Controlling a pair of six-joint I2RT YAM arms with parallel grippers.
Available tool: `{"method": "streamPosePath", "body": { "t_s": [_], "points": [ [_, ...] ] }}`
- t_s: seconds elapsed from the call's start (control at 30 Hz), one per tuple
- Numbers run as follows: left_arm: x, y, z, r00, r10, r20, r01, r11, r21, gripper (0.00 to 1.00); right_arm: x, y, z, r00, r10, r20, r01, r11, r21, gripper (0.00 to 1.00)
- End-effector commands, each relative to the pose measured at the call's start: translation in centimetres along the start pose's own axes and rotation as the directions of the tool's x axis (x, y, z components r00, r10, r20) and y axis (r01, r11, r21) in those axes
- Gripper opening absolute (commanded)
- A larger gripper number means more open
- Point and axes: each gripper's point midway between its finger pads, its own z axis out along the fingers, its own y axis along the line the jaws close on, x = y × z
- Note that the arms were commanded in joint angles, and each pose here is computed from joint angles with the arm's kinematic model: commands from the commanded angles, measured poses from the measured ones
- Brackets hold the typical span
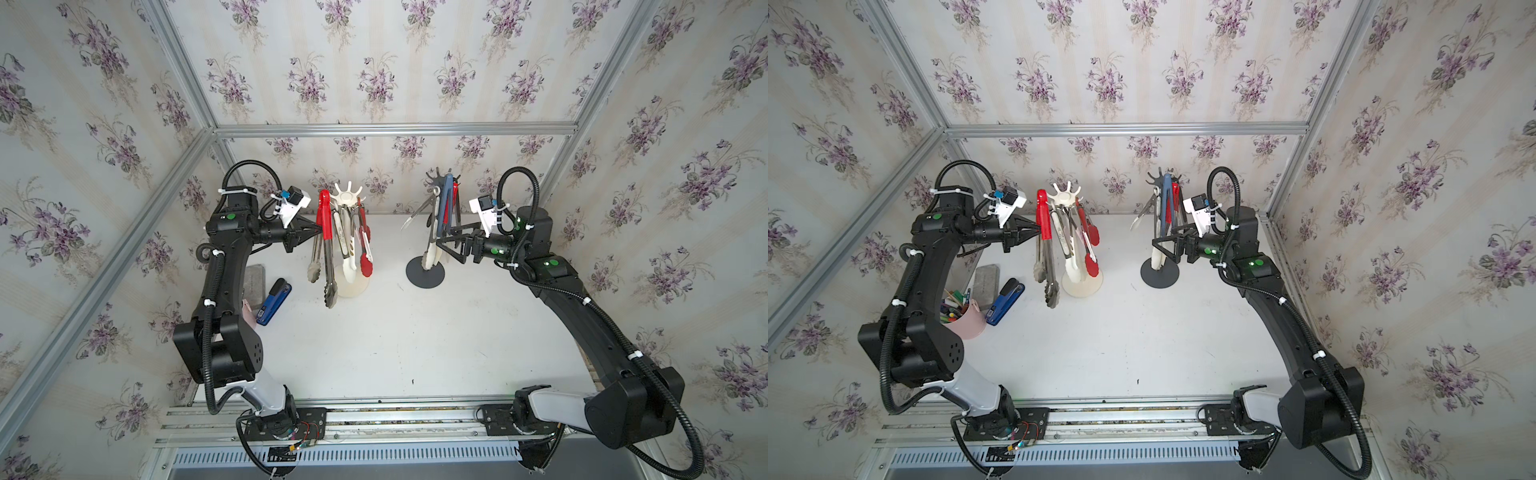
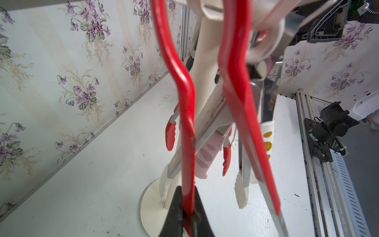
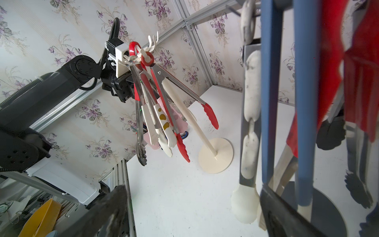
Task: Hang food tongs on kitchen utensil racks
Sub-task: Hang the food tongs on the rack.
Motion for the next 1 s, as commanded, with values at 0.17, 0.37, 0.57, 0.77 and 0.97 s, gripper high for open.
{"method": "streamPosePath", "body": {
  "t_s": [0.17,0.37,0.57,0.77,0.97],
  "points": [
    [-0.8,-0.8,-0.6,1.0,-0.027,0.004,0.027,1.0,0.004,0.0,0.4,1.2,0.0,0.999,-0.034,0.022,0.035,0.998,-0.042,1.0],
    [1.0,-1.2,-0.2,0.996,-0.086,-0.027,0.087,0.996,0.004,0.0,0.7,1.7,0.0,0.999,-0.045,0.023,0.046,0.998,-0.051,1.0],
    [2.6,-1.1,0.4,0.989,-0.137,-0.053,0.138,0.99,0.011,0.0,1.1,2.0,-0.2,0.998,-0.05,0.022,0.052,0.997,-0.054,1.0],
    [2.6,-1.0,0.2,0.989,-0.133,-0.063,0.133,0.991,-0.002,0.0,1.1,1.9,-0.1,0.999,-0.049,0.02,0.05,0.997,-0.05,0.99],
    [1.7,-0.9,-0.4,0.991,-0.127,-0.053,0.126,0.992,-0.02,0.0,1.5,1.8,0.2,0.999,-0.045,0.01,0.046,0.998,-0.046,0.99]
  ]
}}
